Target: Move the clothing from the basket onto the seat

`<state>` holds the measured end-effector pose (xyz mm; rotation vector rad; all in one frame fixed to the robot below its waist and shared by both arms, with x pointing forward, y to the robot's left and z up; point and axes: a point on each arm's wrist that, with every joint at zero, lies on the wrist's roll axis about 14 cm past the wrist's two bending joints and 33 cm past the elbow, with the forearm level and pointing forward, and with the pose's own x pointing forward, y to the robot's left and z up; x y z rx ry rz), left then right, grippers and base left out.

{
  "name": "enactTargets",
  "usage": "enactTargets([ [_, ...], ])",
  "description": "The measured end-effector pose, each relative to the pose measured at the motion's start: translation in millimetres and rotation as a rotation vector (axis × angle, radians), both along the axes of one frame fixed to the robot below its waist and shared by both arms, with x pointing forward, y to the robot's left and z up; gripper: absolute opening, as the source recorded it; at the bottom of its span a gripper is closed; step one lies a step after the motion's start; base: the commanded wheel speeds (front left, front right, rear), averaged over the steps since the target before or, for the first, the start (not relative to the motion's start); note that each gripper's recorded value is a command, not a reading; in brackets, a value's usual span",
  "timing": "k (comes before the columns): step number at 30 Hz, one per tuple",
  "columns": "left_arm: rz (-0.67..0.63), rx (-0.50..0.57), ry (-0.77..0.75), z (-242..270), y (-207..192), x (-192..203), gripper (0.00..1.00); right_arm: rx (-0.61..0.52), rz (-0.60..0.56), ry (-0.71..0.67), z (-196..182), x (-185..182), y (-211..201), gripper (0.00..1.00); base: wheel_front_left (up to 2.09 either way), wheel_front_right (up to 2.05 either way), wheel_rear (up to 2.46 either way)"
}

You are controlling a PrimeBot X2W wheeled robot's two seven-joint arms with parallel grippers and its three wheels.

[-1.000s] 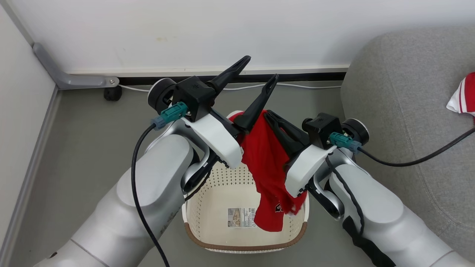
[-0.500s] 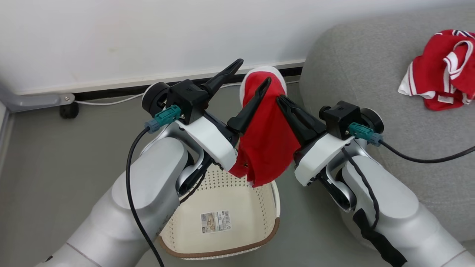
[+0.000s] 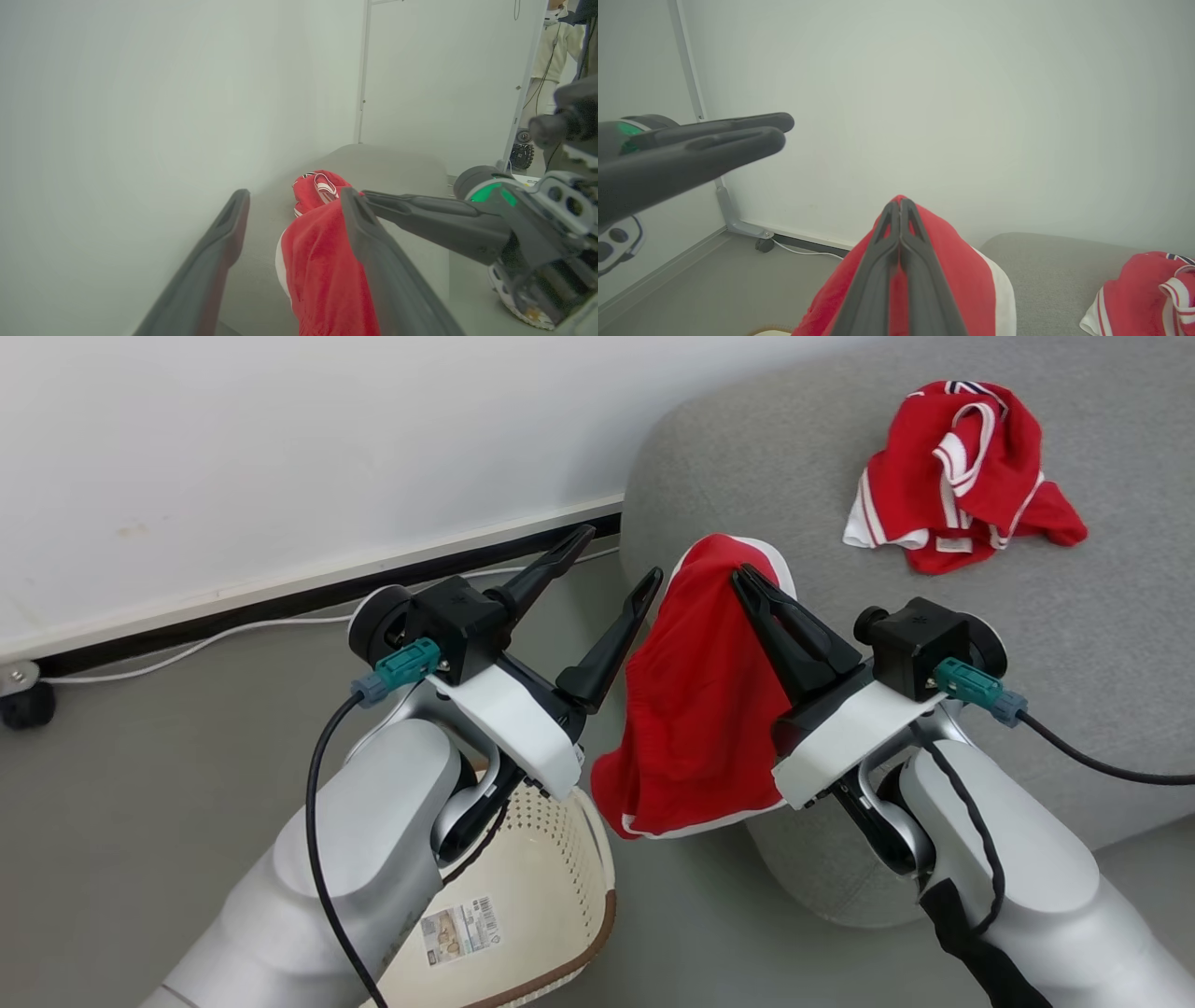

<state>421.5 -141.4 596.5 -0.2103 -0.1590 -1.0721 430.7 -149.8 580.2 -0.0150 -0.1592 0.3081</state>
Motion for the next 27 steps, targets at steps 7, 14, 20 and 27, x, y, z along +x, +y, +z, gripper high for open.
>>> enactTargets([
  [7, -0.082, -0.009, 0.028, -7.6, -25.8, -21.5, 1.0, 0.012, -0.093, -0.029, 7.9, -24.3, -34.9, 0.0, 0.0, 0.0, 0.0],
  [14, -0.148, -0.02, 0.05, -11.3, -46.2, -38.8, 1.0, 0.032, -0.196, -0.064, 17.3, -49.6, -70.2, 0.0, 0.0, 0.0, 0.0],
  [20, -0.191, -0.026, 0.074, -16.4, -57.7, -53.1, 1.0, 0.042, -0.28, -0.078, 18.4, -68.7, -98.0, 0.0, 0.0, 0.0, 0.0],
  [27, -0.222, -0.024, 0.082, -19.8, -64.0, -62.1, 1.0, 0.051, -0.343, -0.104, 22.6, -81.7, -118.5, 0.0, 0.0, 0.0, 0.0],
])
